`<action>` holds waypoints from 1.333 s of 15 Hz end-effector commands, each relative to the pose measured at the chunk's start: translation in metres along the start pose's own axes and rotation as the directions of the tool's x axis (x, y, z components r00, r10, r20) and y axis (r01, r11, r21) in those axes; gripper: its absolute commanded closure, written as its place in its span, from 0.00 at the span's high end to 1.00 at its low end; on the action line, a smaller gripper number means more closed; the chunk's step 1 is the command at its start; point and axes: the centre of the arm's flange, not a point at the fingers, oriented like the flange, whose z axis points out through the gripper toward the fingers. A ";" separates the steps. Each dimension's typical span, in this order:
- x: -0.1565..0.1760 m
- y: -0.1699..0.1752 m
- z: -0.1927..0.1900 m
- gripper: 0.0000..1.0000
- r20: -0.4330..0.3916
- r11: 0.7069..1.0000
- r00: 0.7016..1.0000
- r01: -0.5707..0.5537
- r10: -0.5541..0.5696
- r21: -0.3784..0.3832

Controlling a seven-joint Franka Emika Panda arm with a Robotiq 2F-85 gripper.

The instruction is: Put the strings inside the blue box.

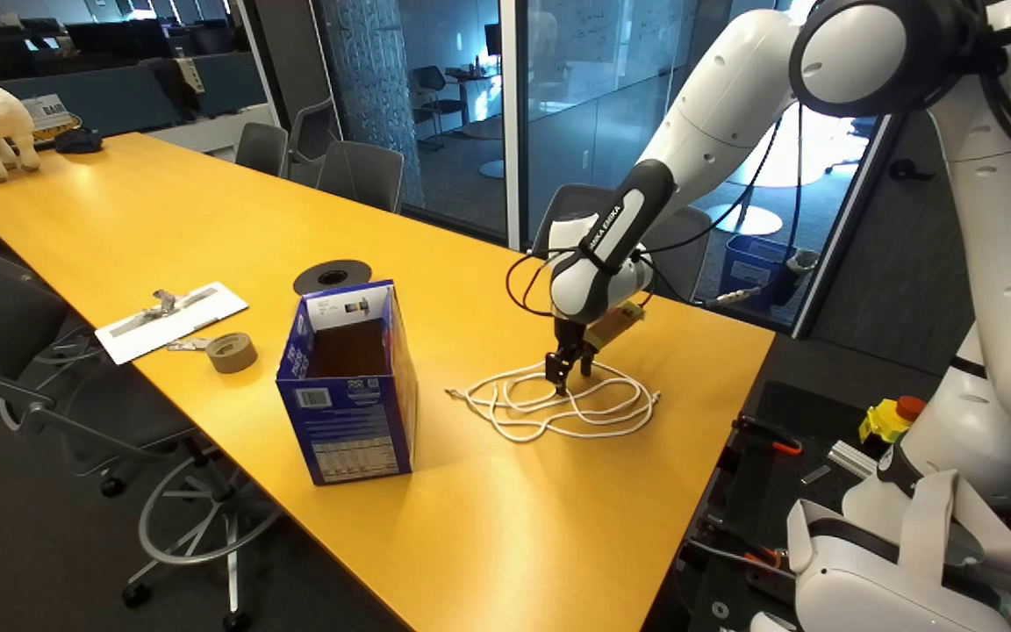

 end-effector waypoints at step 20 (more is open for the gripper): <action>0.010 0.006 -0.056 0.02 -0.078 0.992 0.990 0.120 -0.121 -0.024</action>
